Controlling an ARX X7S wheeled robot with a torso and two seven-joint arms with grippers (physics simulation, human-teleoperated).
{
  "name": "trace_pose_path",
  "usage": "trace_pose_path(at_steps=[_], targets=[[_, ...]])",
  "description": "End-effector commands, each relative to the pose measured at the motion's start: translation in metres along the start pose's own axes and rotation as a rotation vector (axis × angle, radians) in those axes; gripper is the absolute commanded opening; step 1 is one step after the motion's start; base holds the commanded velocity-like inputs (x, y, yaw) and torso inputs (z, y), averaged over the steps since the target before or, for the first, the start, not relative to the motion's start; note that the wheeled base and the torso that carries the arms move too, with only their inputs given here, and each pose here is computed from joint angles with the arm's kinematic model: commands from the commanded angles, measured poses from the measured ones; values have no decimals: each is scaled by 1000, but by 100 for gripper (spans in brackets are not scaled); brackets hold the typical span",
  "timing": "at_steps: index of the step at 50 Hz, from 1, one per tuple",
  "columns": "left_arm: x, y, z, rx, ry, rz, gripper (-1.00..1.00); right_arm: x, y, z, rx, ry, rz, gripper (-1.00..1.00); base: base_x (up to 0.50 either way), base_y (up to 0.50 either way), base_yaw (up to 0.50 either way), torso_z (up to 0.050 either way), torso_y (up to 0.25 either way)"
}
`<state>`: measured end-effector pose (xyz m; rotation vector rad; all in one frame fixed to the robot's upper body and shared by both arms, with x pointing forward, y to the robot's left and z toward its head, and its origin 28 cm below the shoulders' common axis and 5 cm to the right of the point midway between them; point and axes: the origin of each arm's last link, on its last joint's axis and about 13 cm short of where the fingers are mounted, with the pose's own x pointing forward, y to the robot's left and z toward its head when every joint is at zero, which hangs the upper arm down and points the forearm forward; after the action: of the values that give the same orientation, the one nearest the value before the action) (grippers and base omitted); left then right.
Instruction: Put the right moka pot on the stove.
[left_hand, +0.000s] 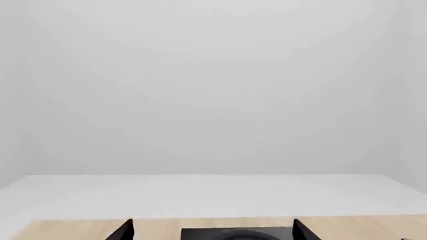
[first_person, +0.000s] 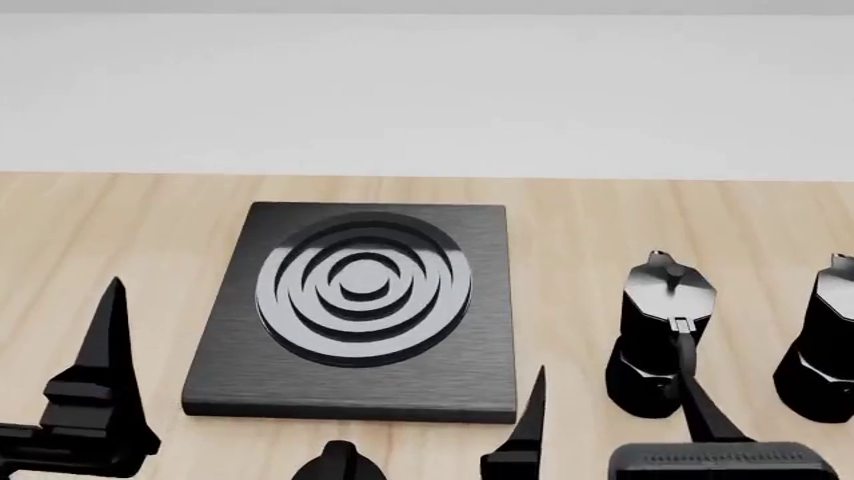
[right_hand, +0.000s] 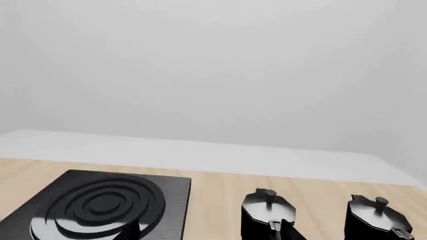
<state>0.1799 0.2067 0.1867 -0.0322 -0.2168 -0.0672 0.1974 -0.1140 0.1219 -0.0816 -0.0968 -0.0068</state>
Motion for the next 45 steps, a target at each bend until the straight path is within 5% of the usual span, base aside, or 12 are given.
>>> trace_pose_path(at_steps=[1, 23, 45], targets=[[-6, -2, 10, 23, -17, -29, 100, -3, 0, 8, -6, -8, 10, 100, 0, 0, 0, 0, 0], [-5, -2, 10, 26, -18, -23, 100, -7, -4, 17, -13, -20, -4, 100, 0, 0, 0, 0, 0], [-5, -2, 8, 20, -12, -13, 100, -8, -8, 23, -17, -33, -21, 100, 0, 0, 0, 0, -134]])
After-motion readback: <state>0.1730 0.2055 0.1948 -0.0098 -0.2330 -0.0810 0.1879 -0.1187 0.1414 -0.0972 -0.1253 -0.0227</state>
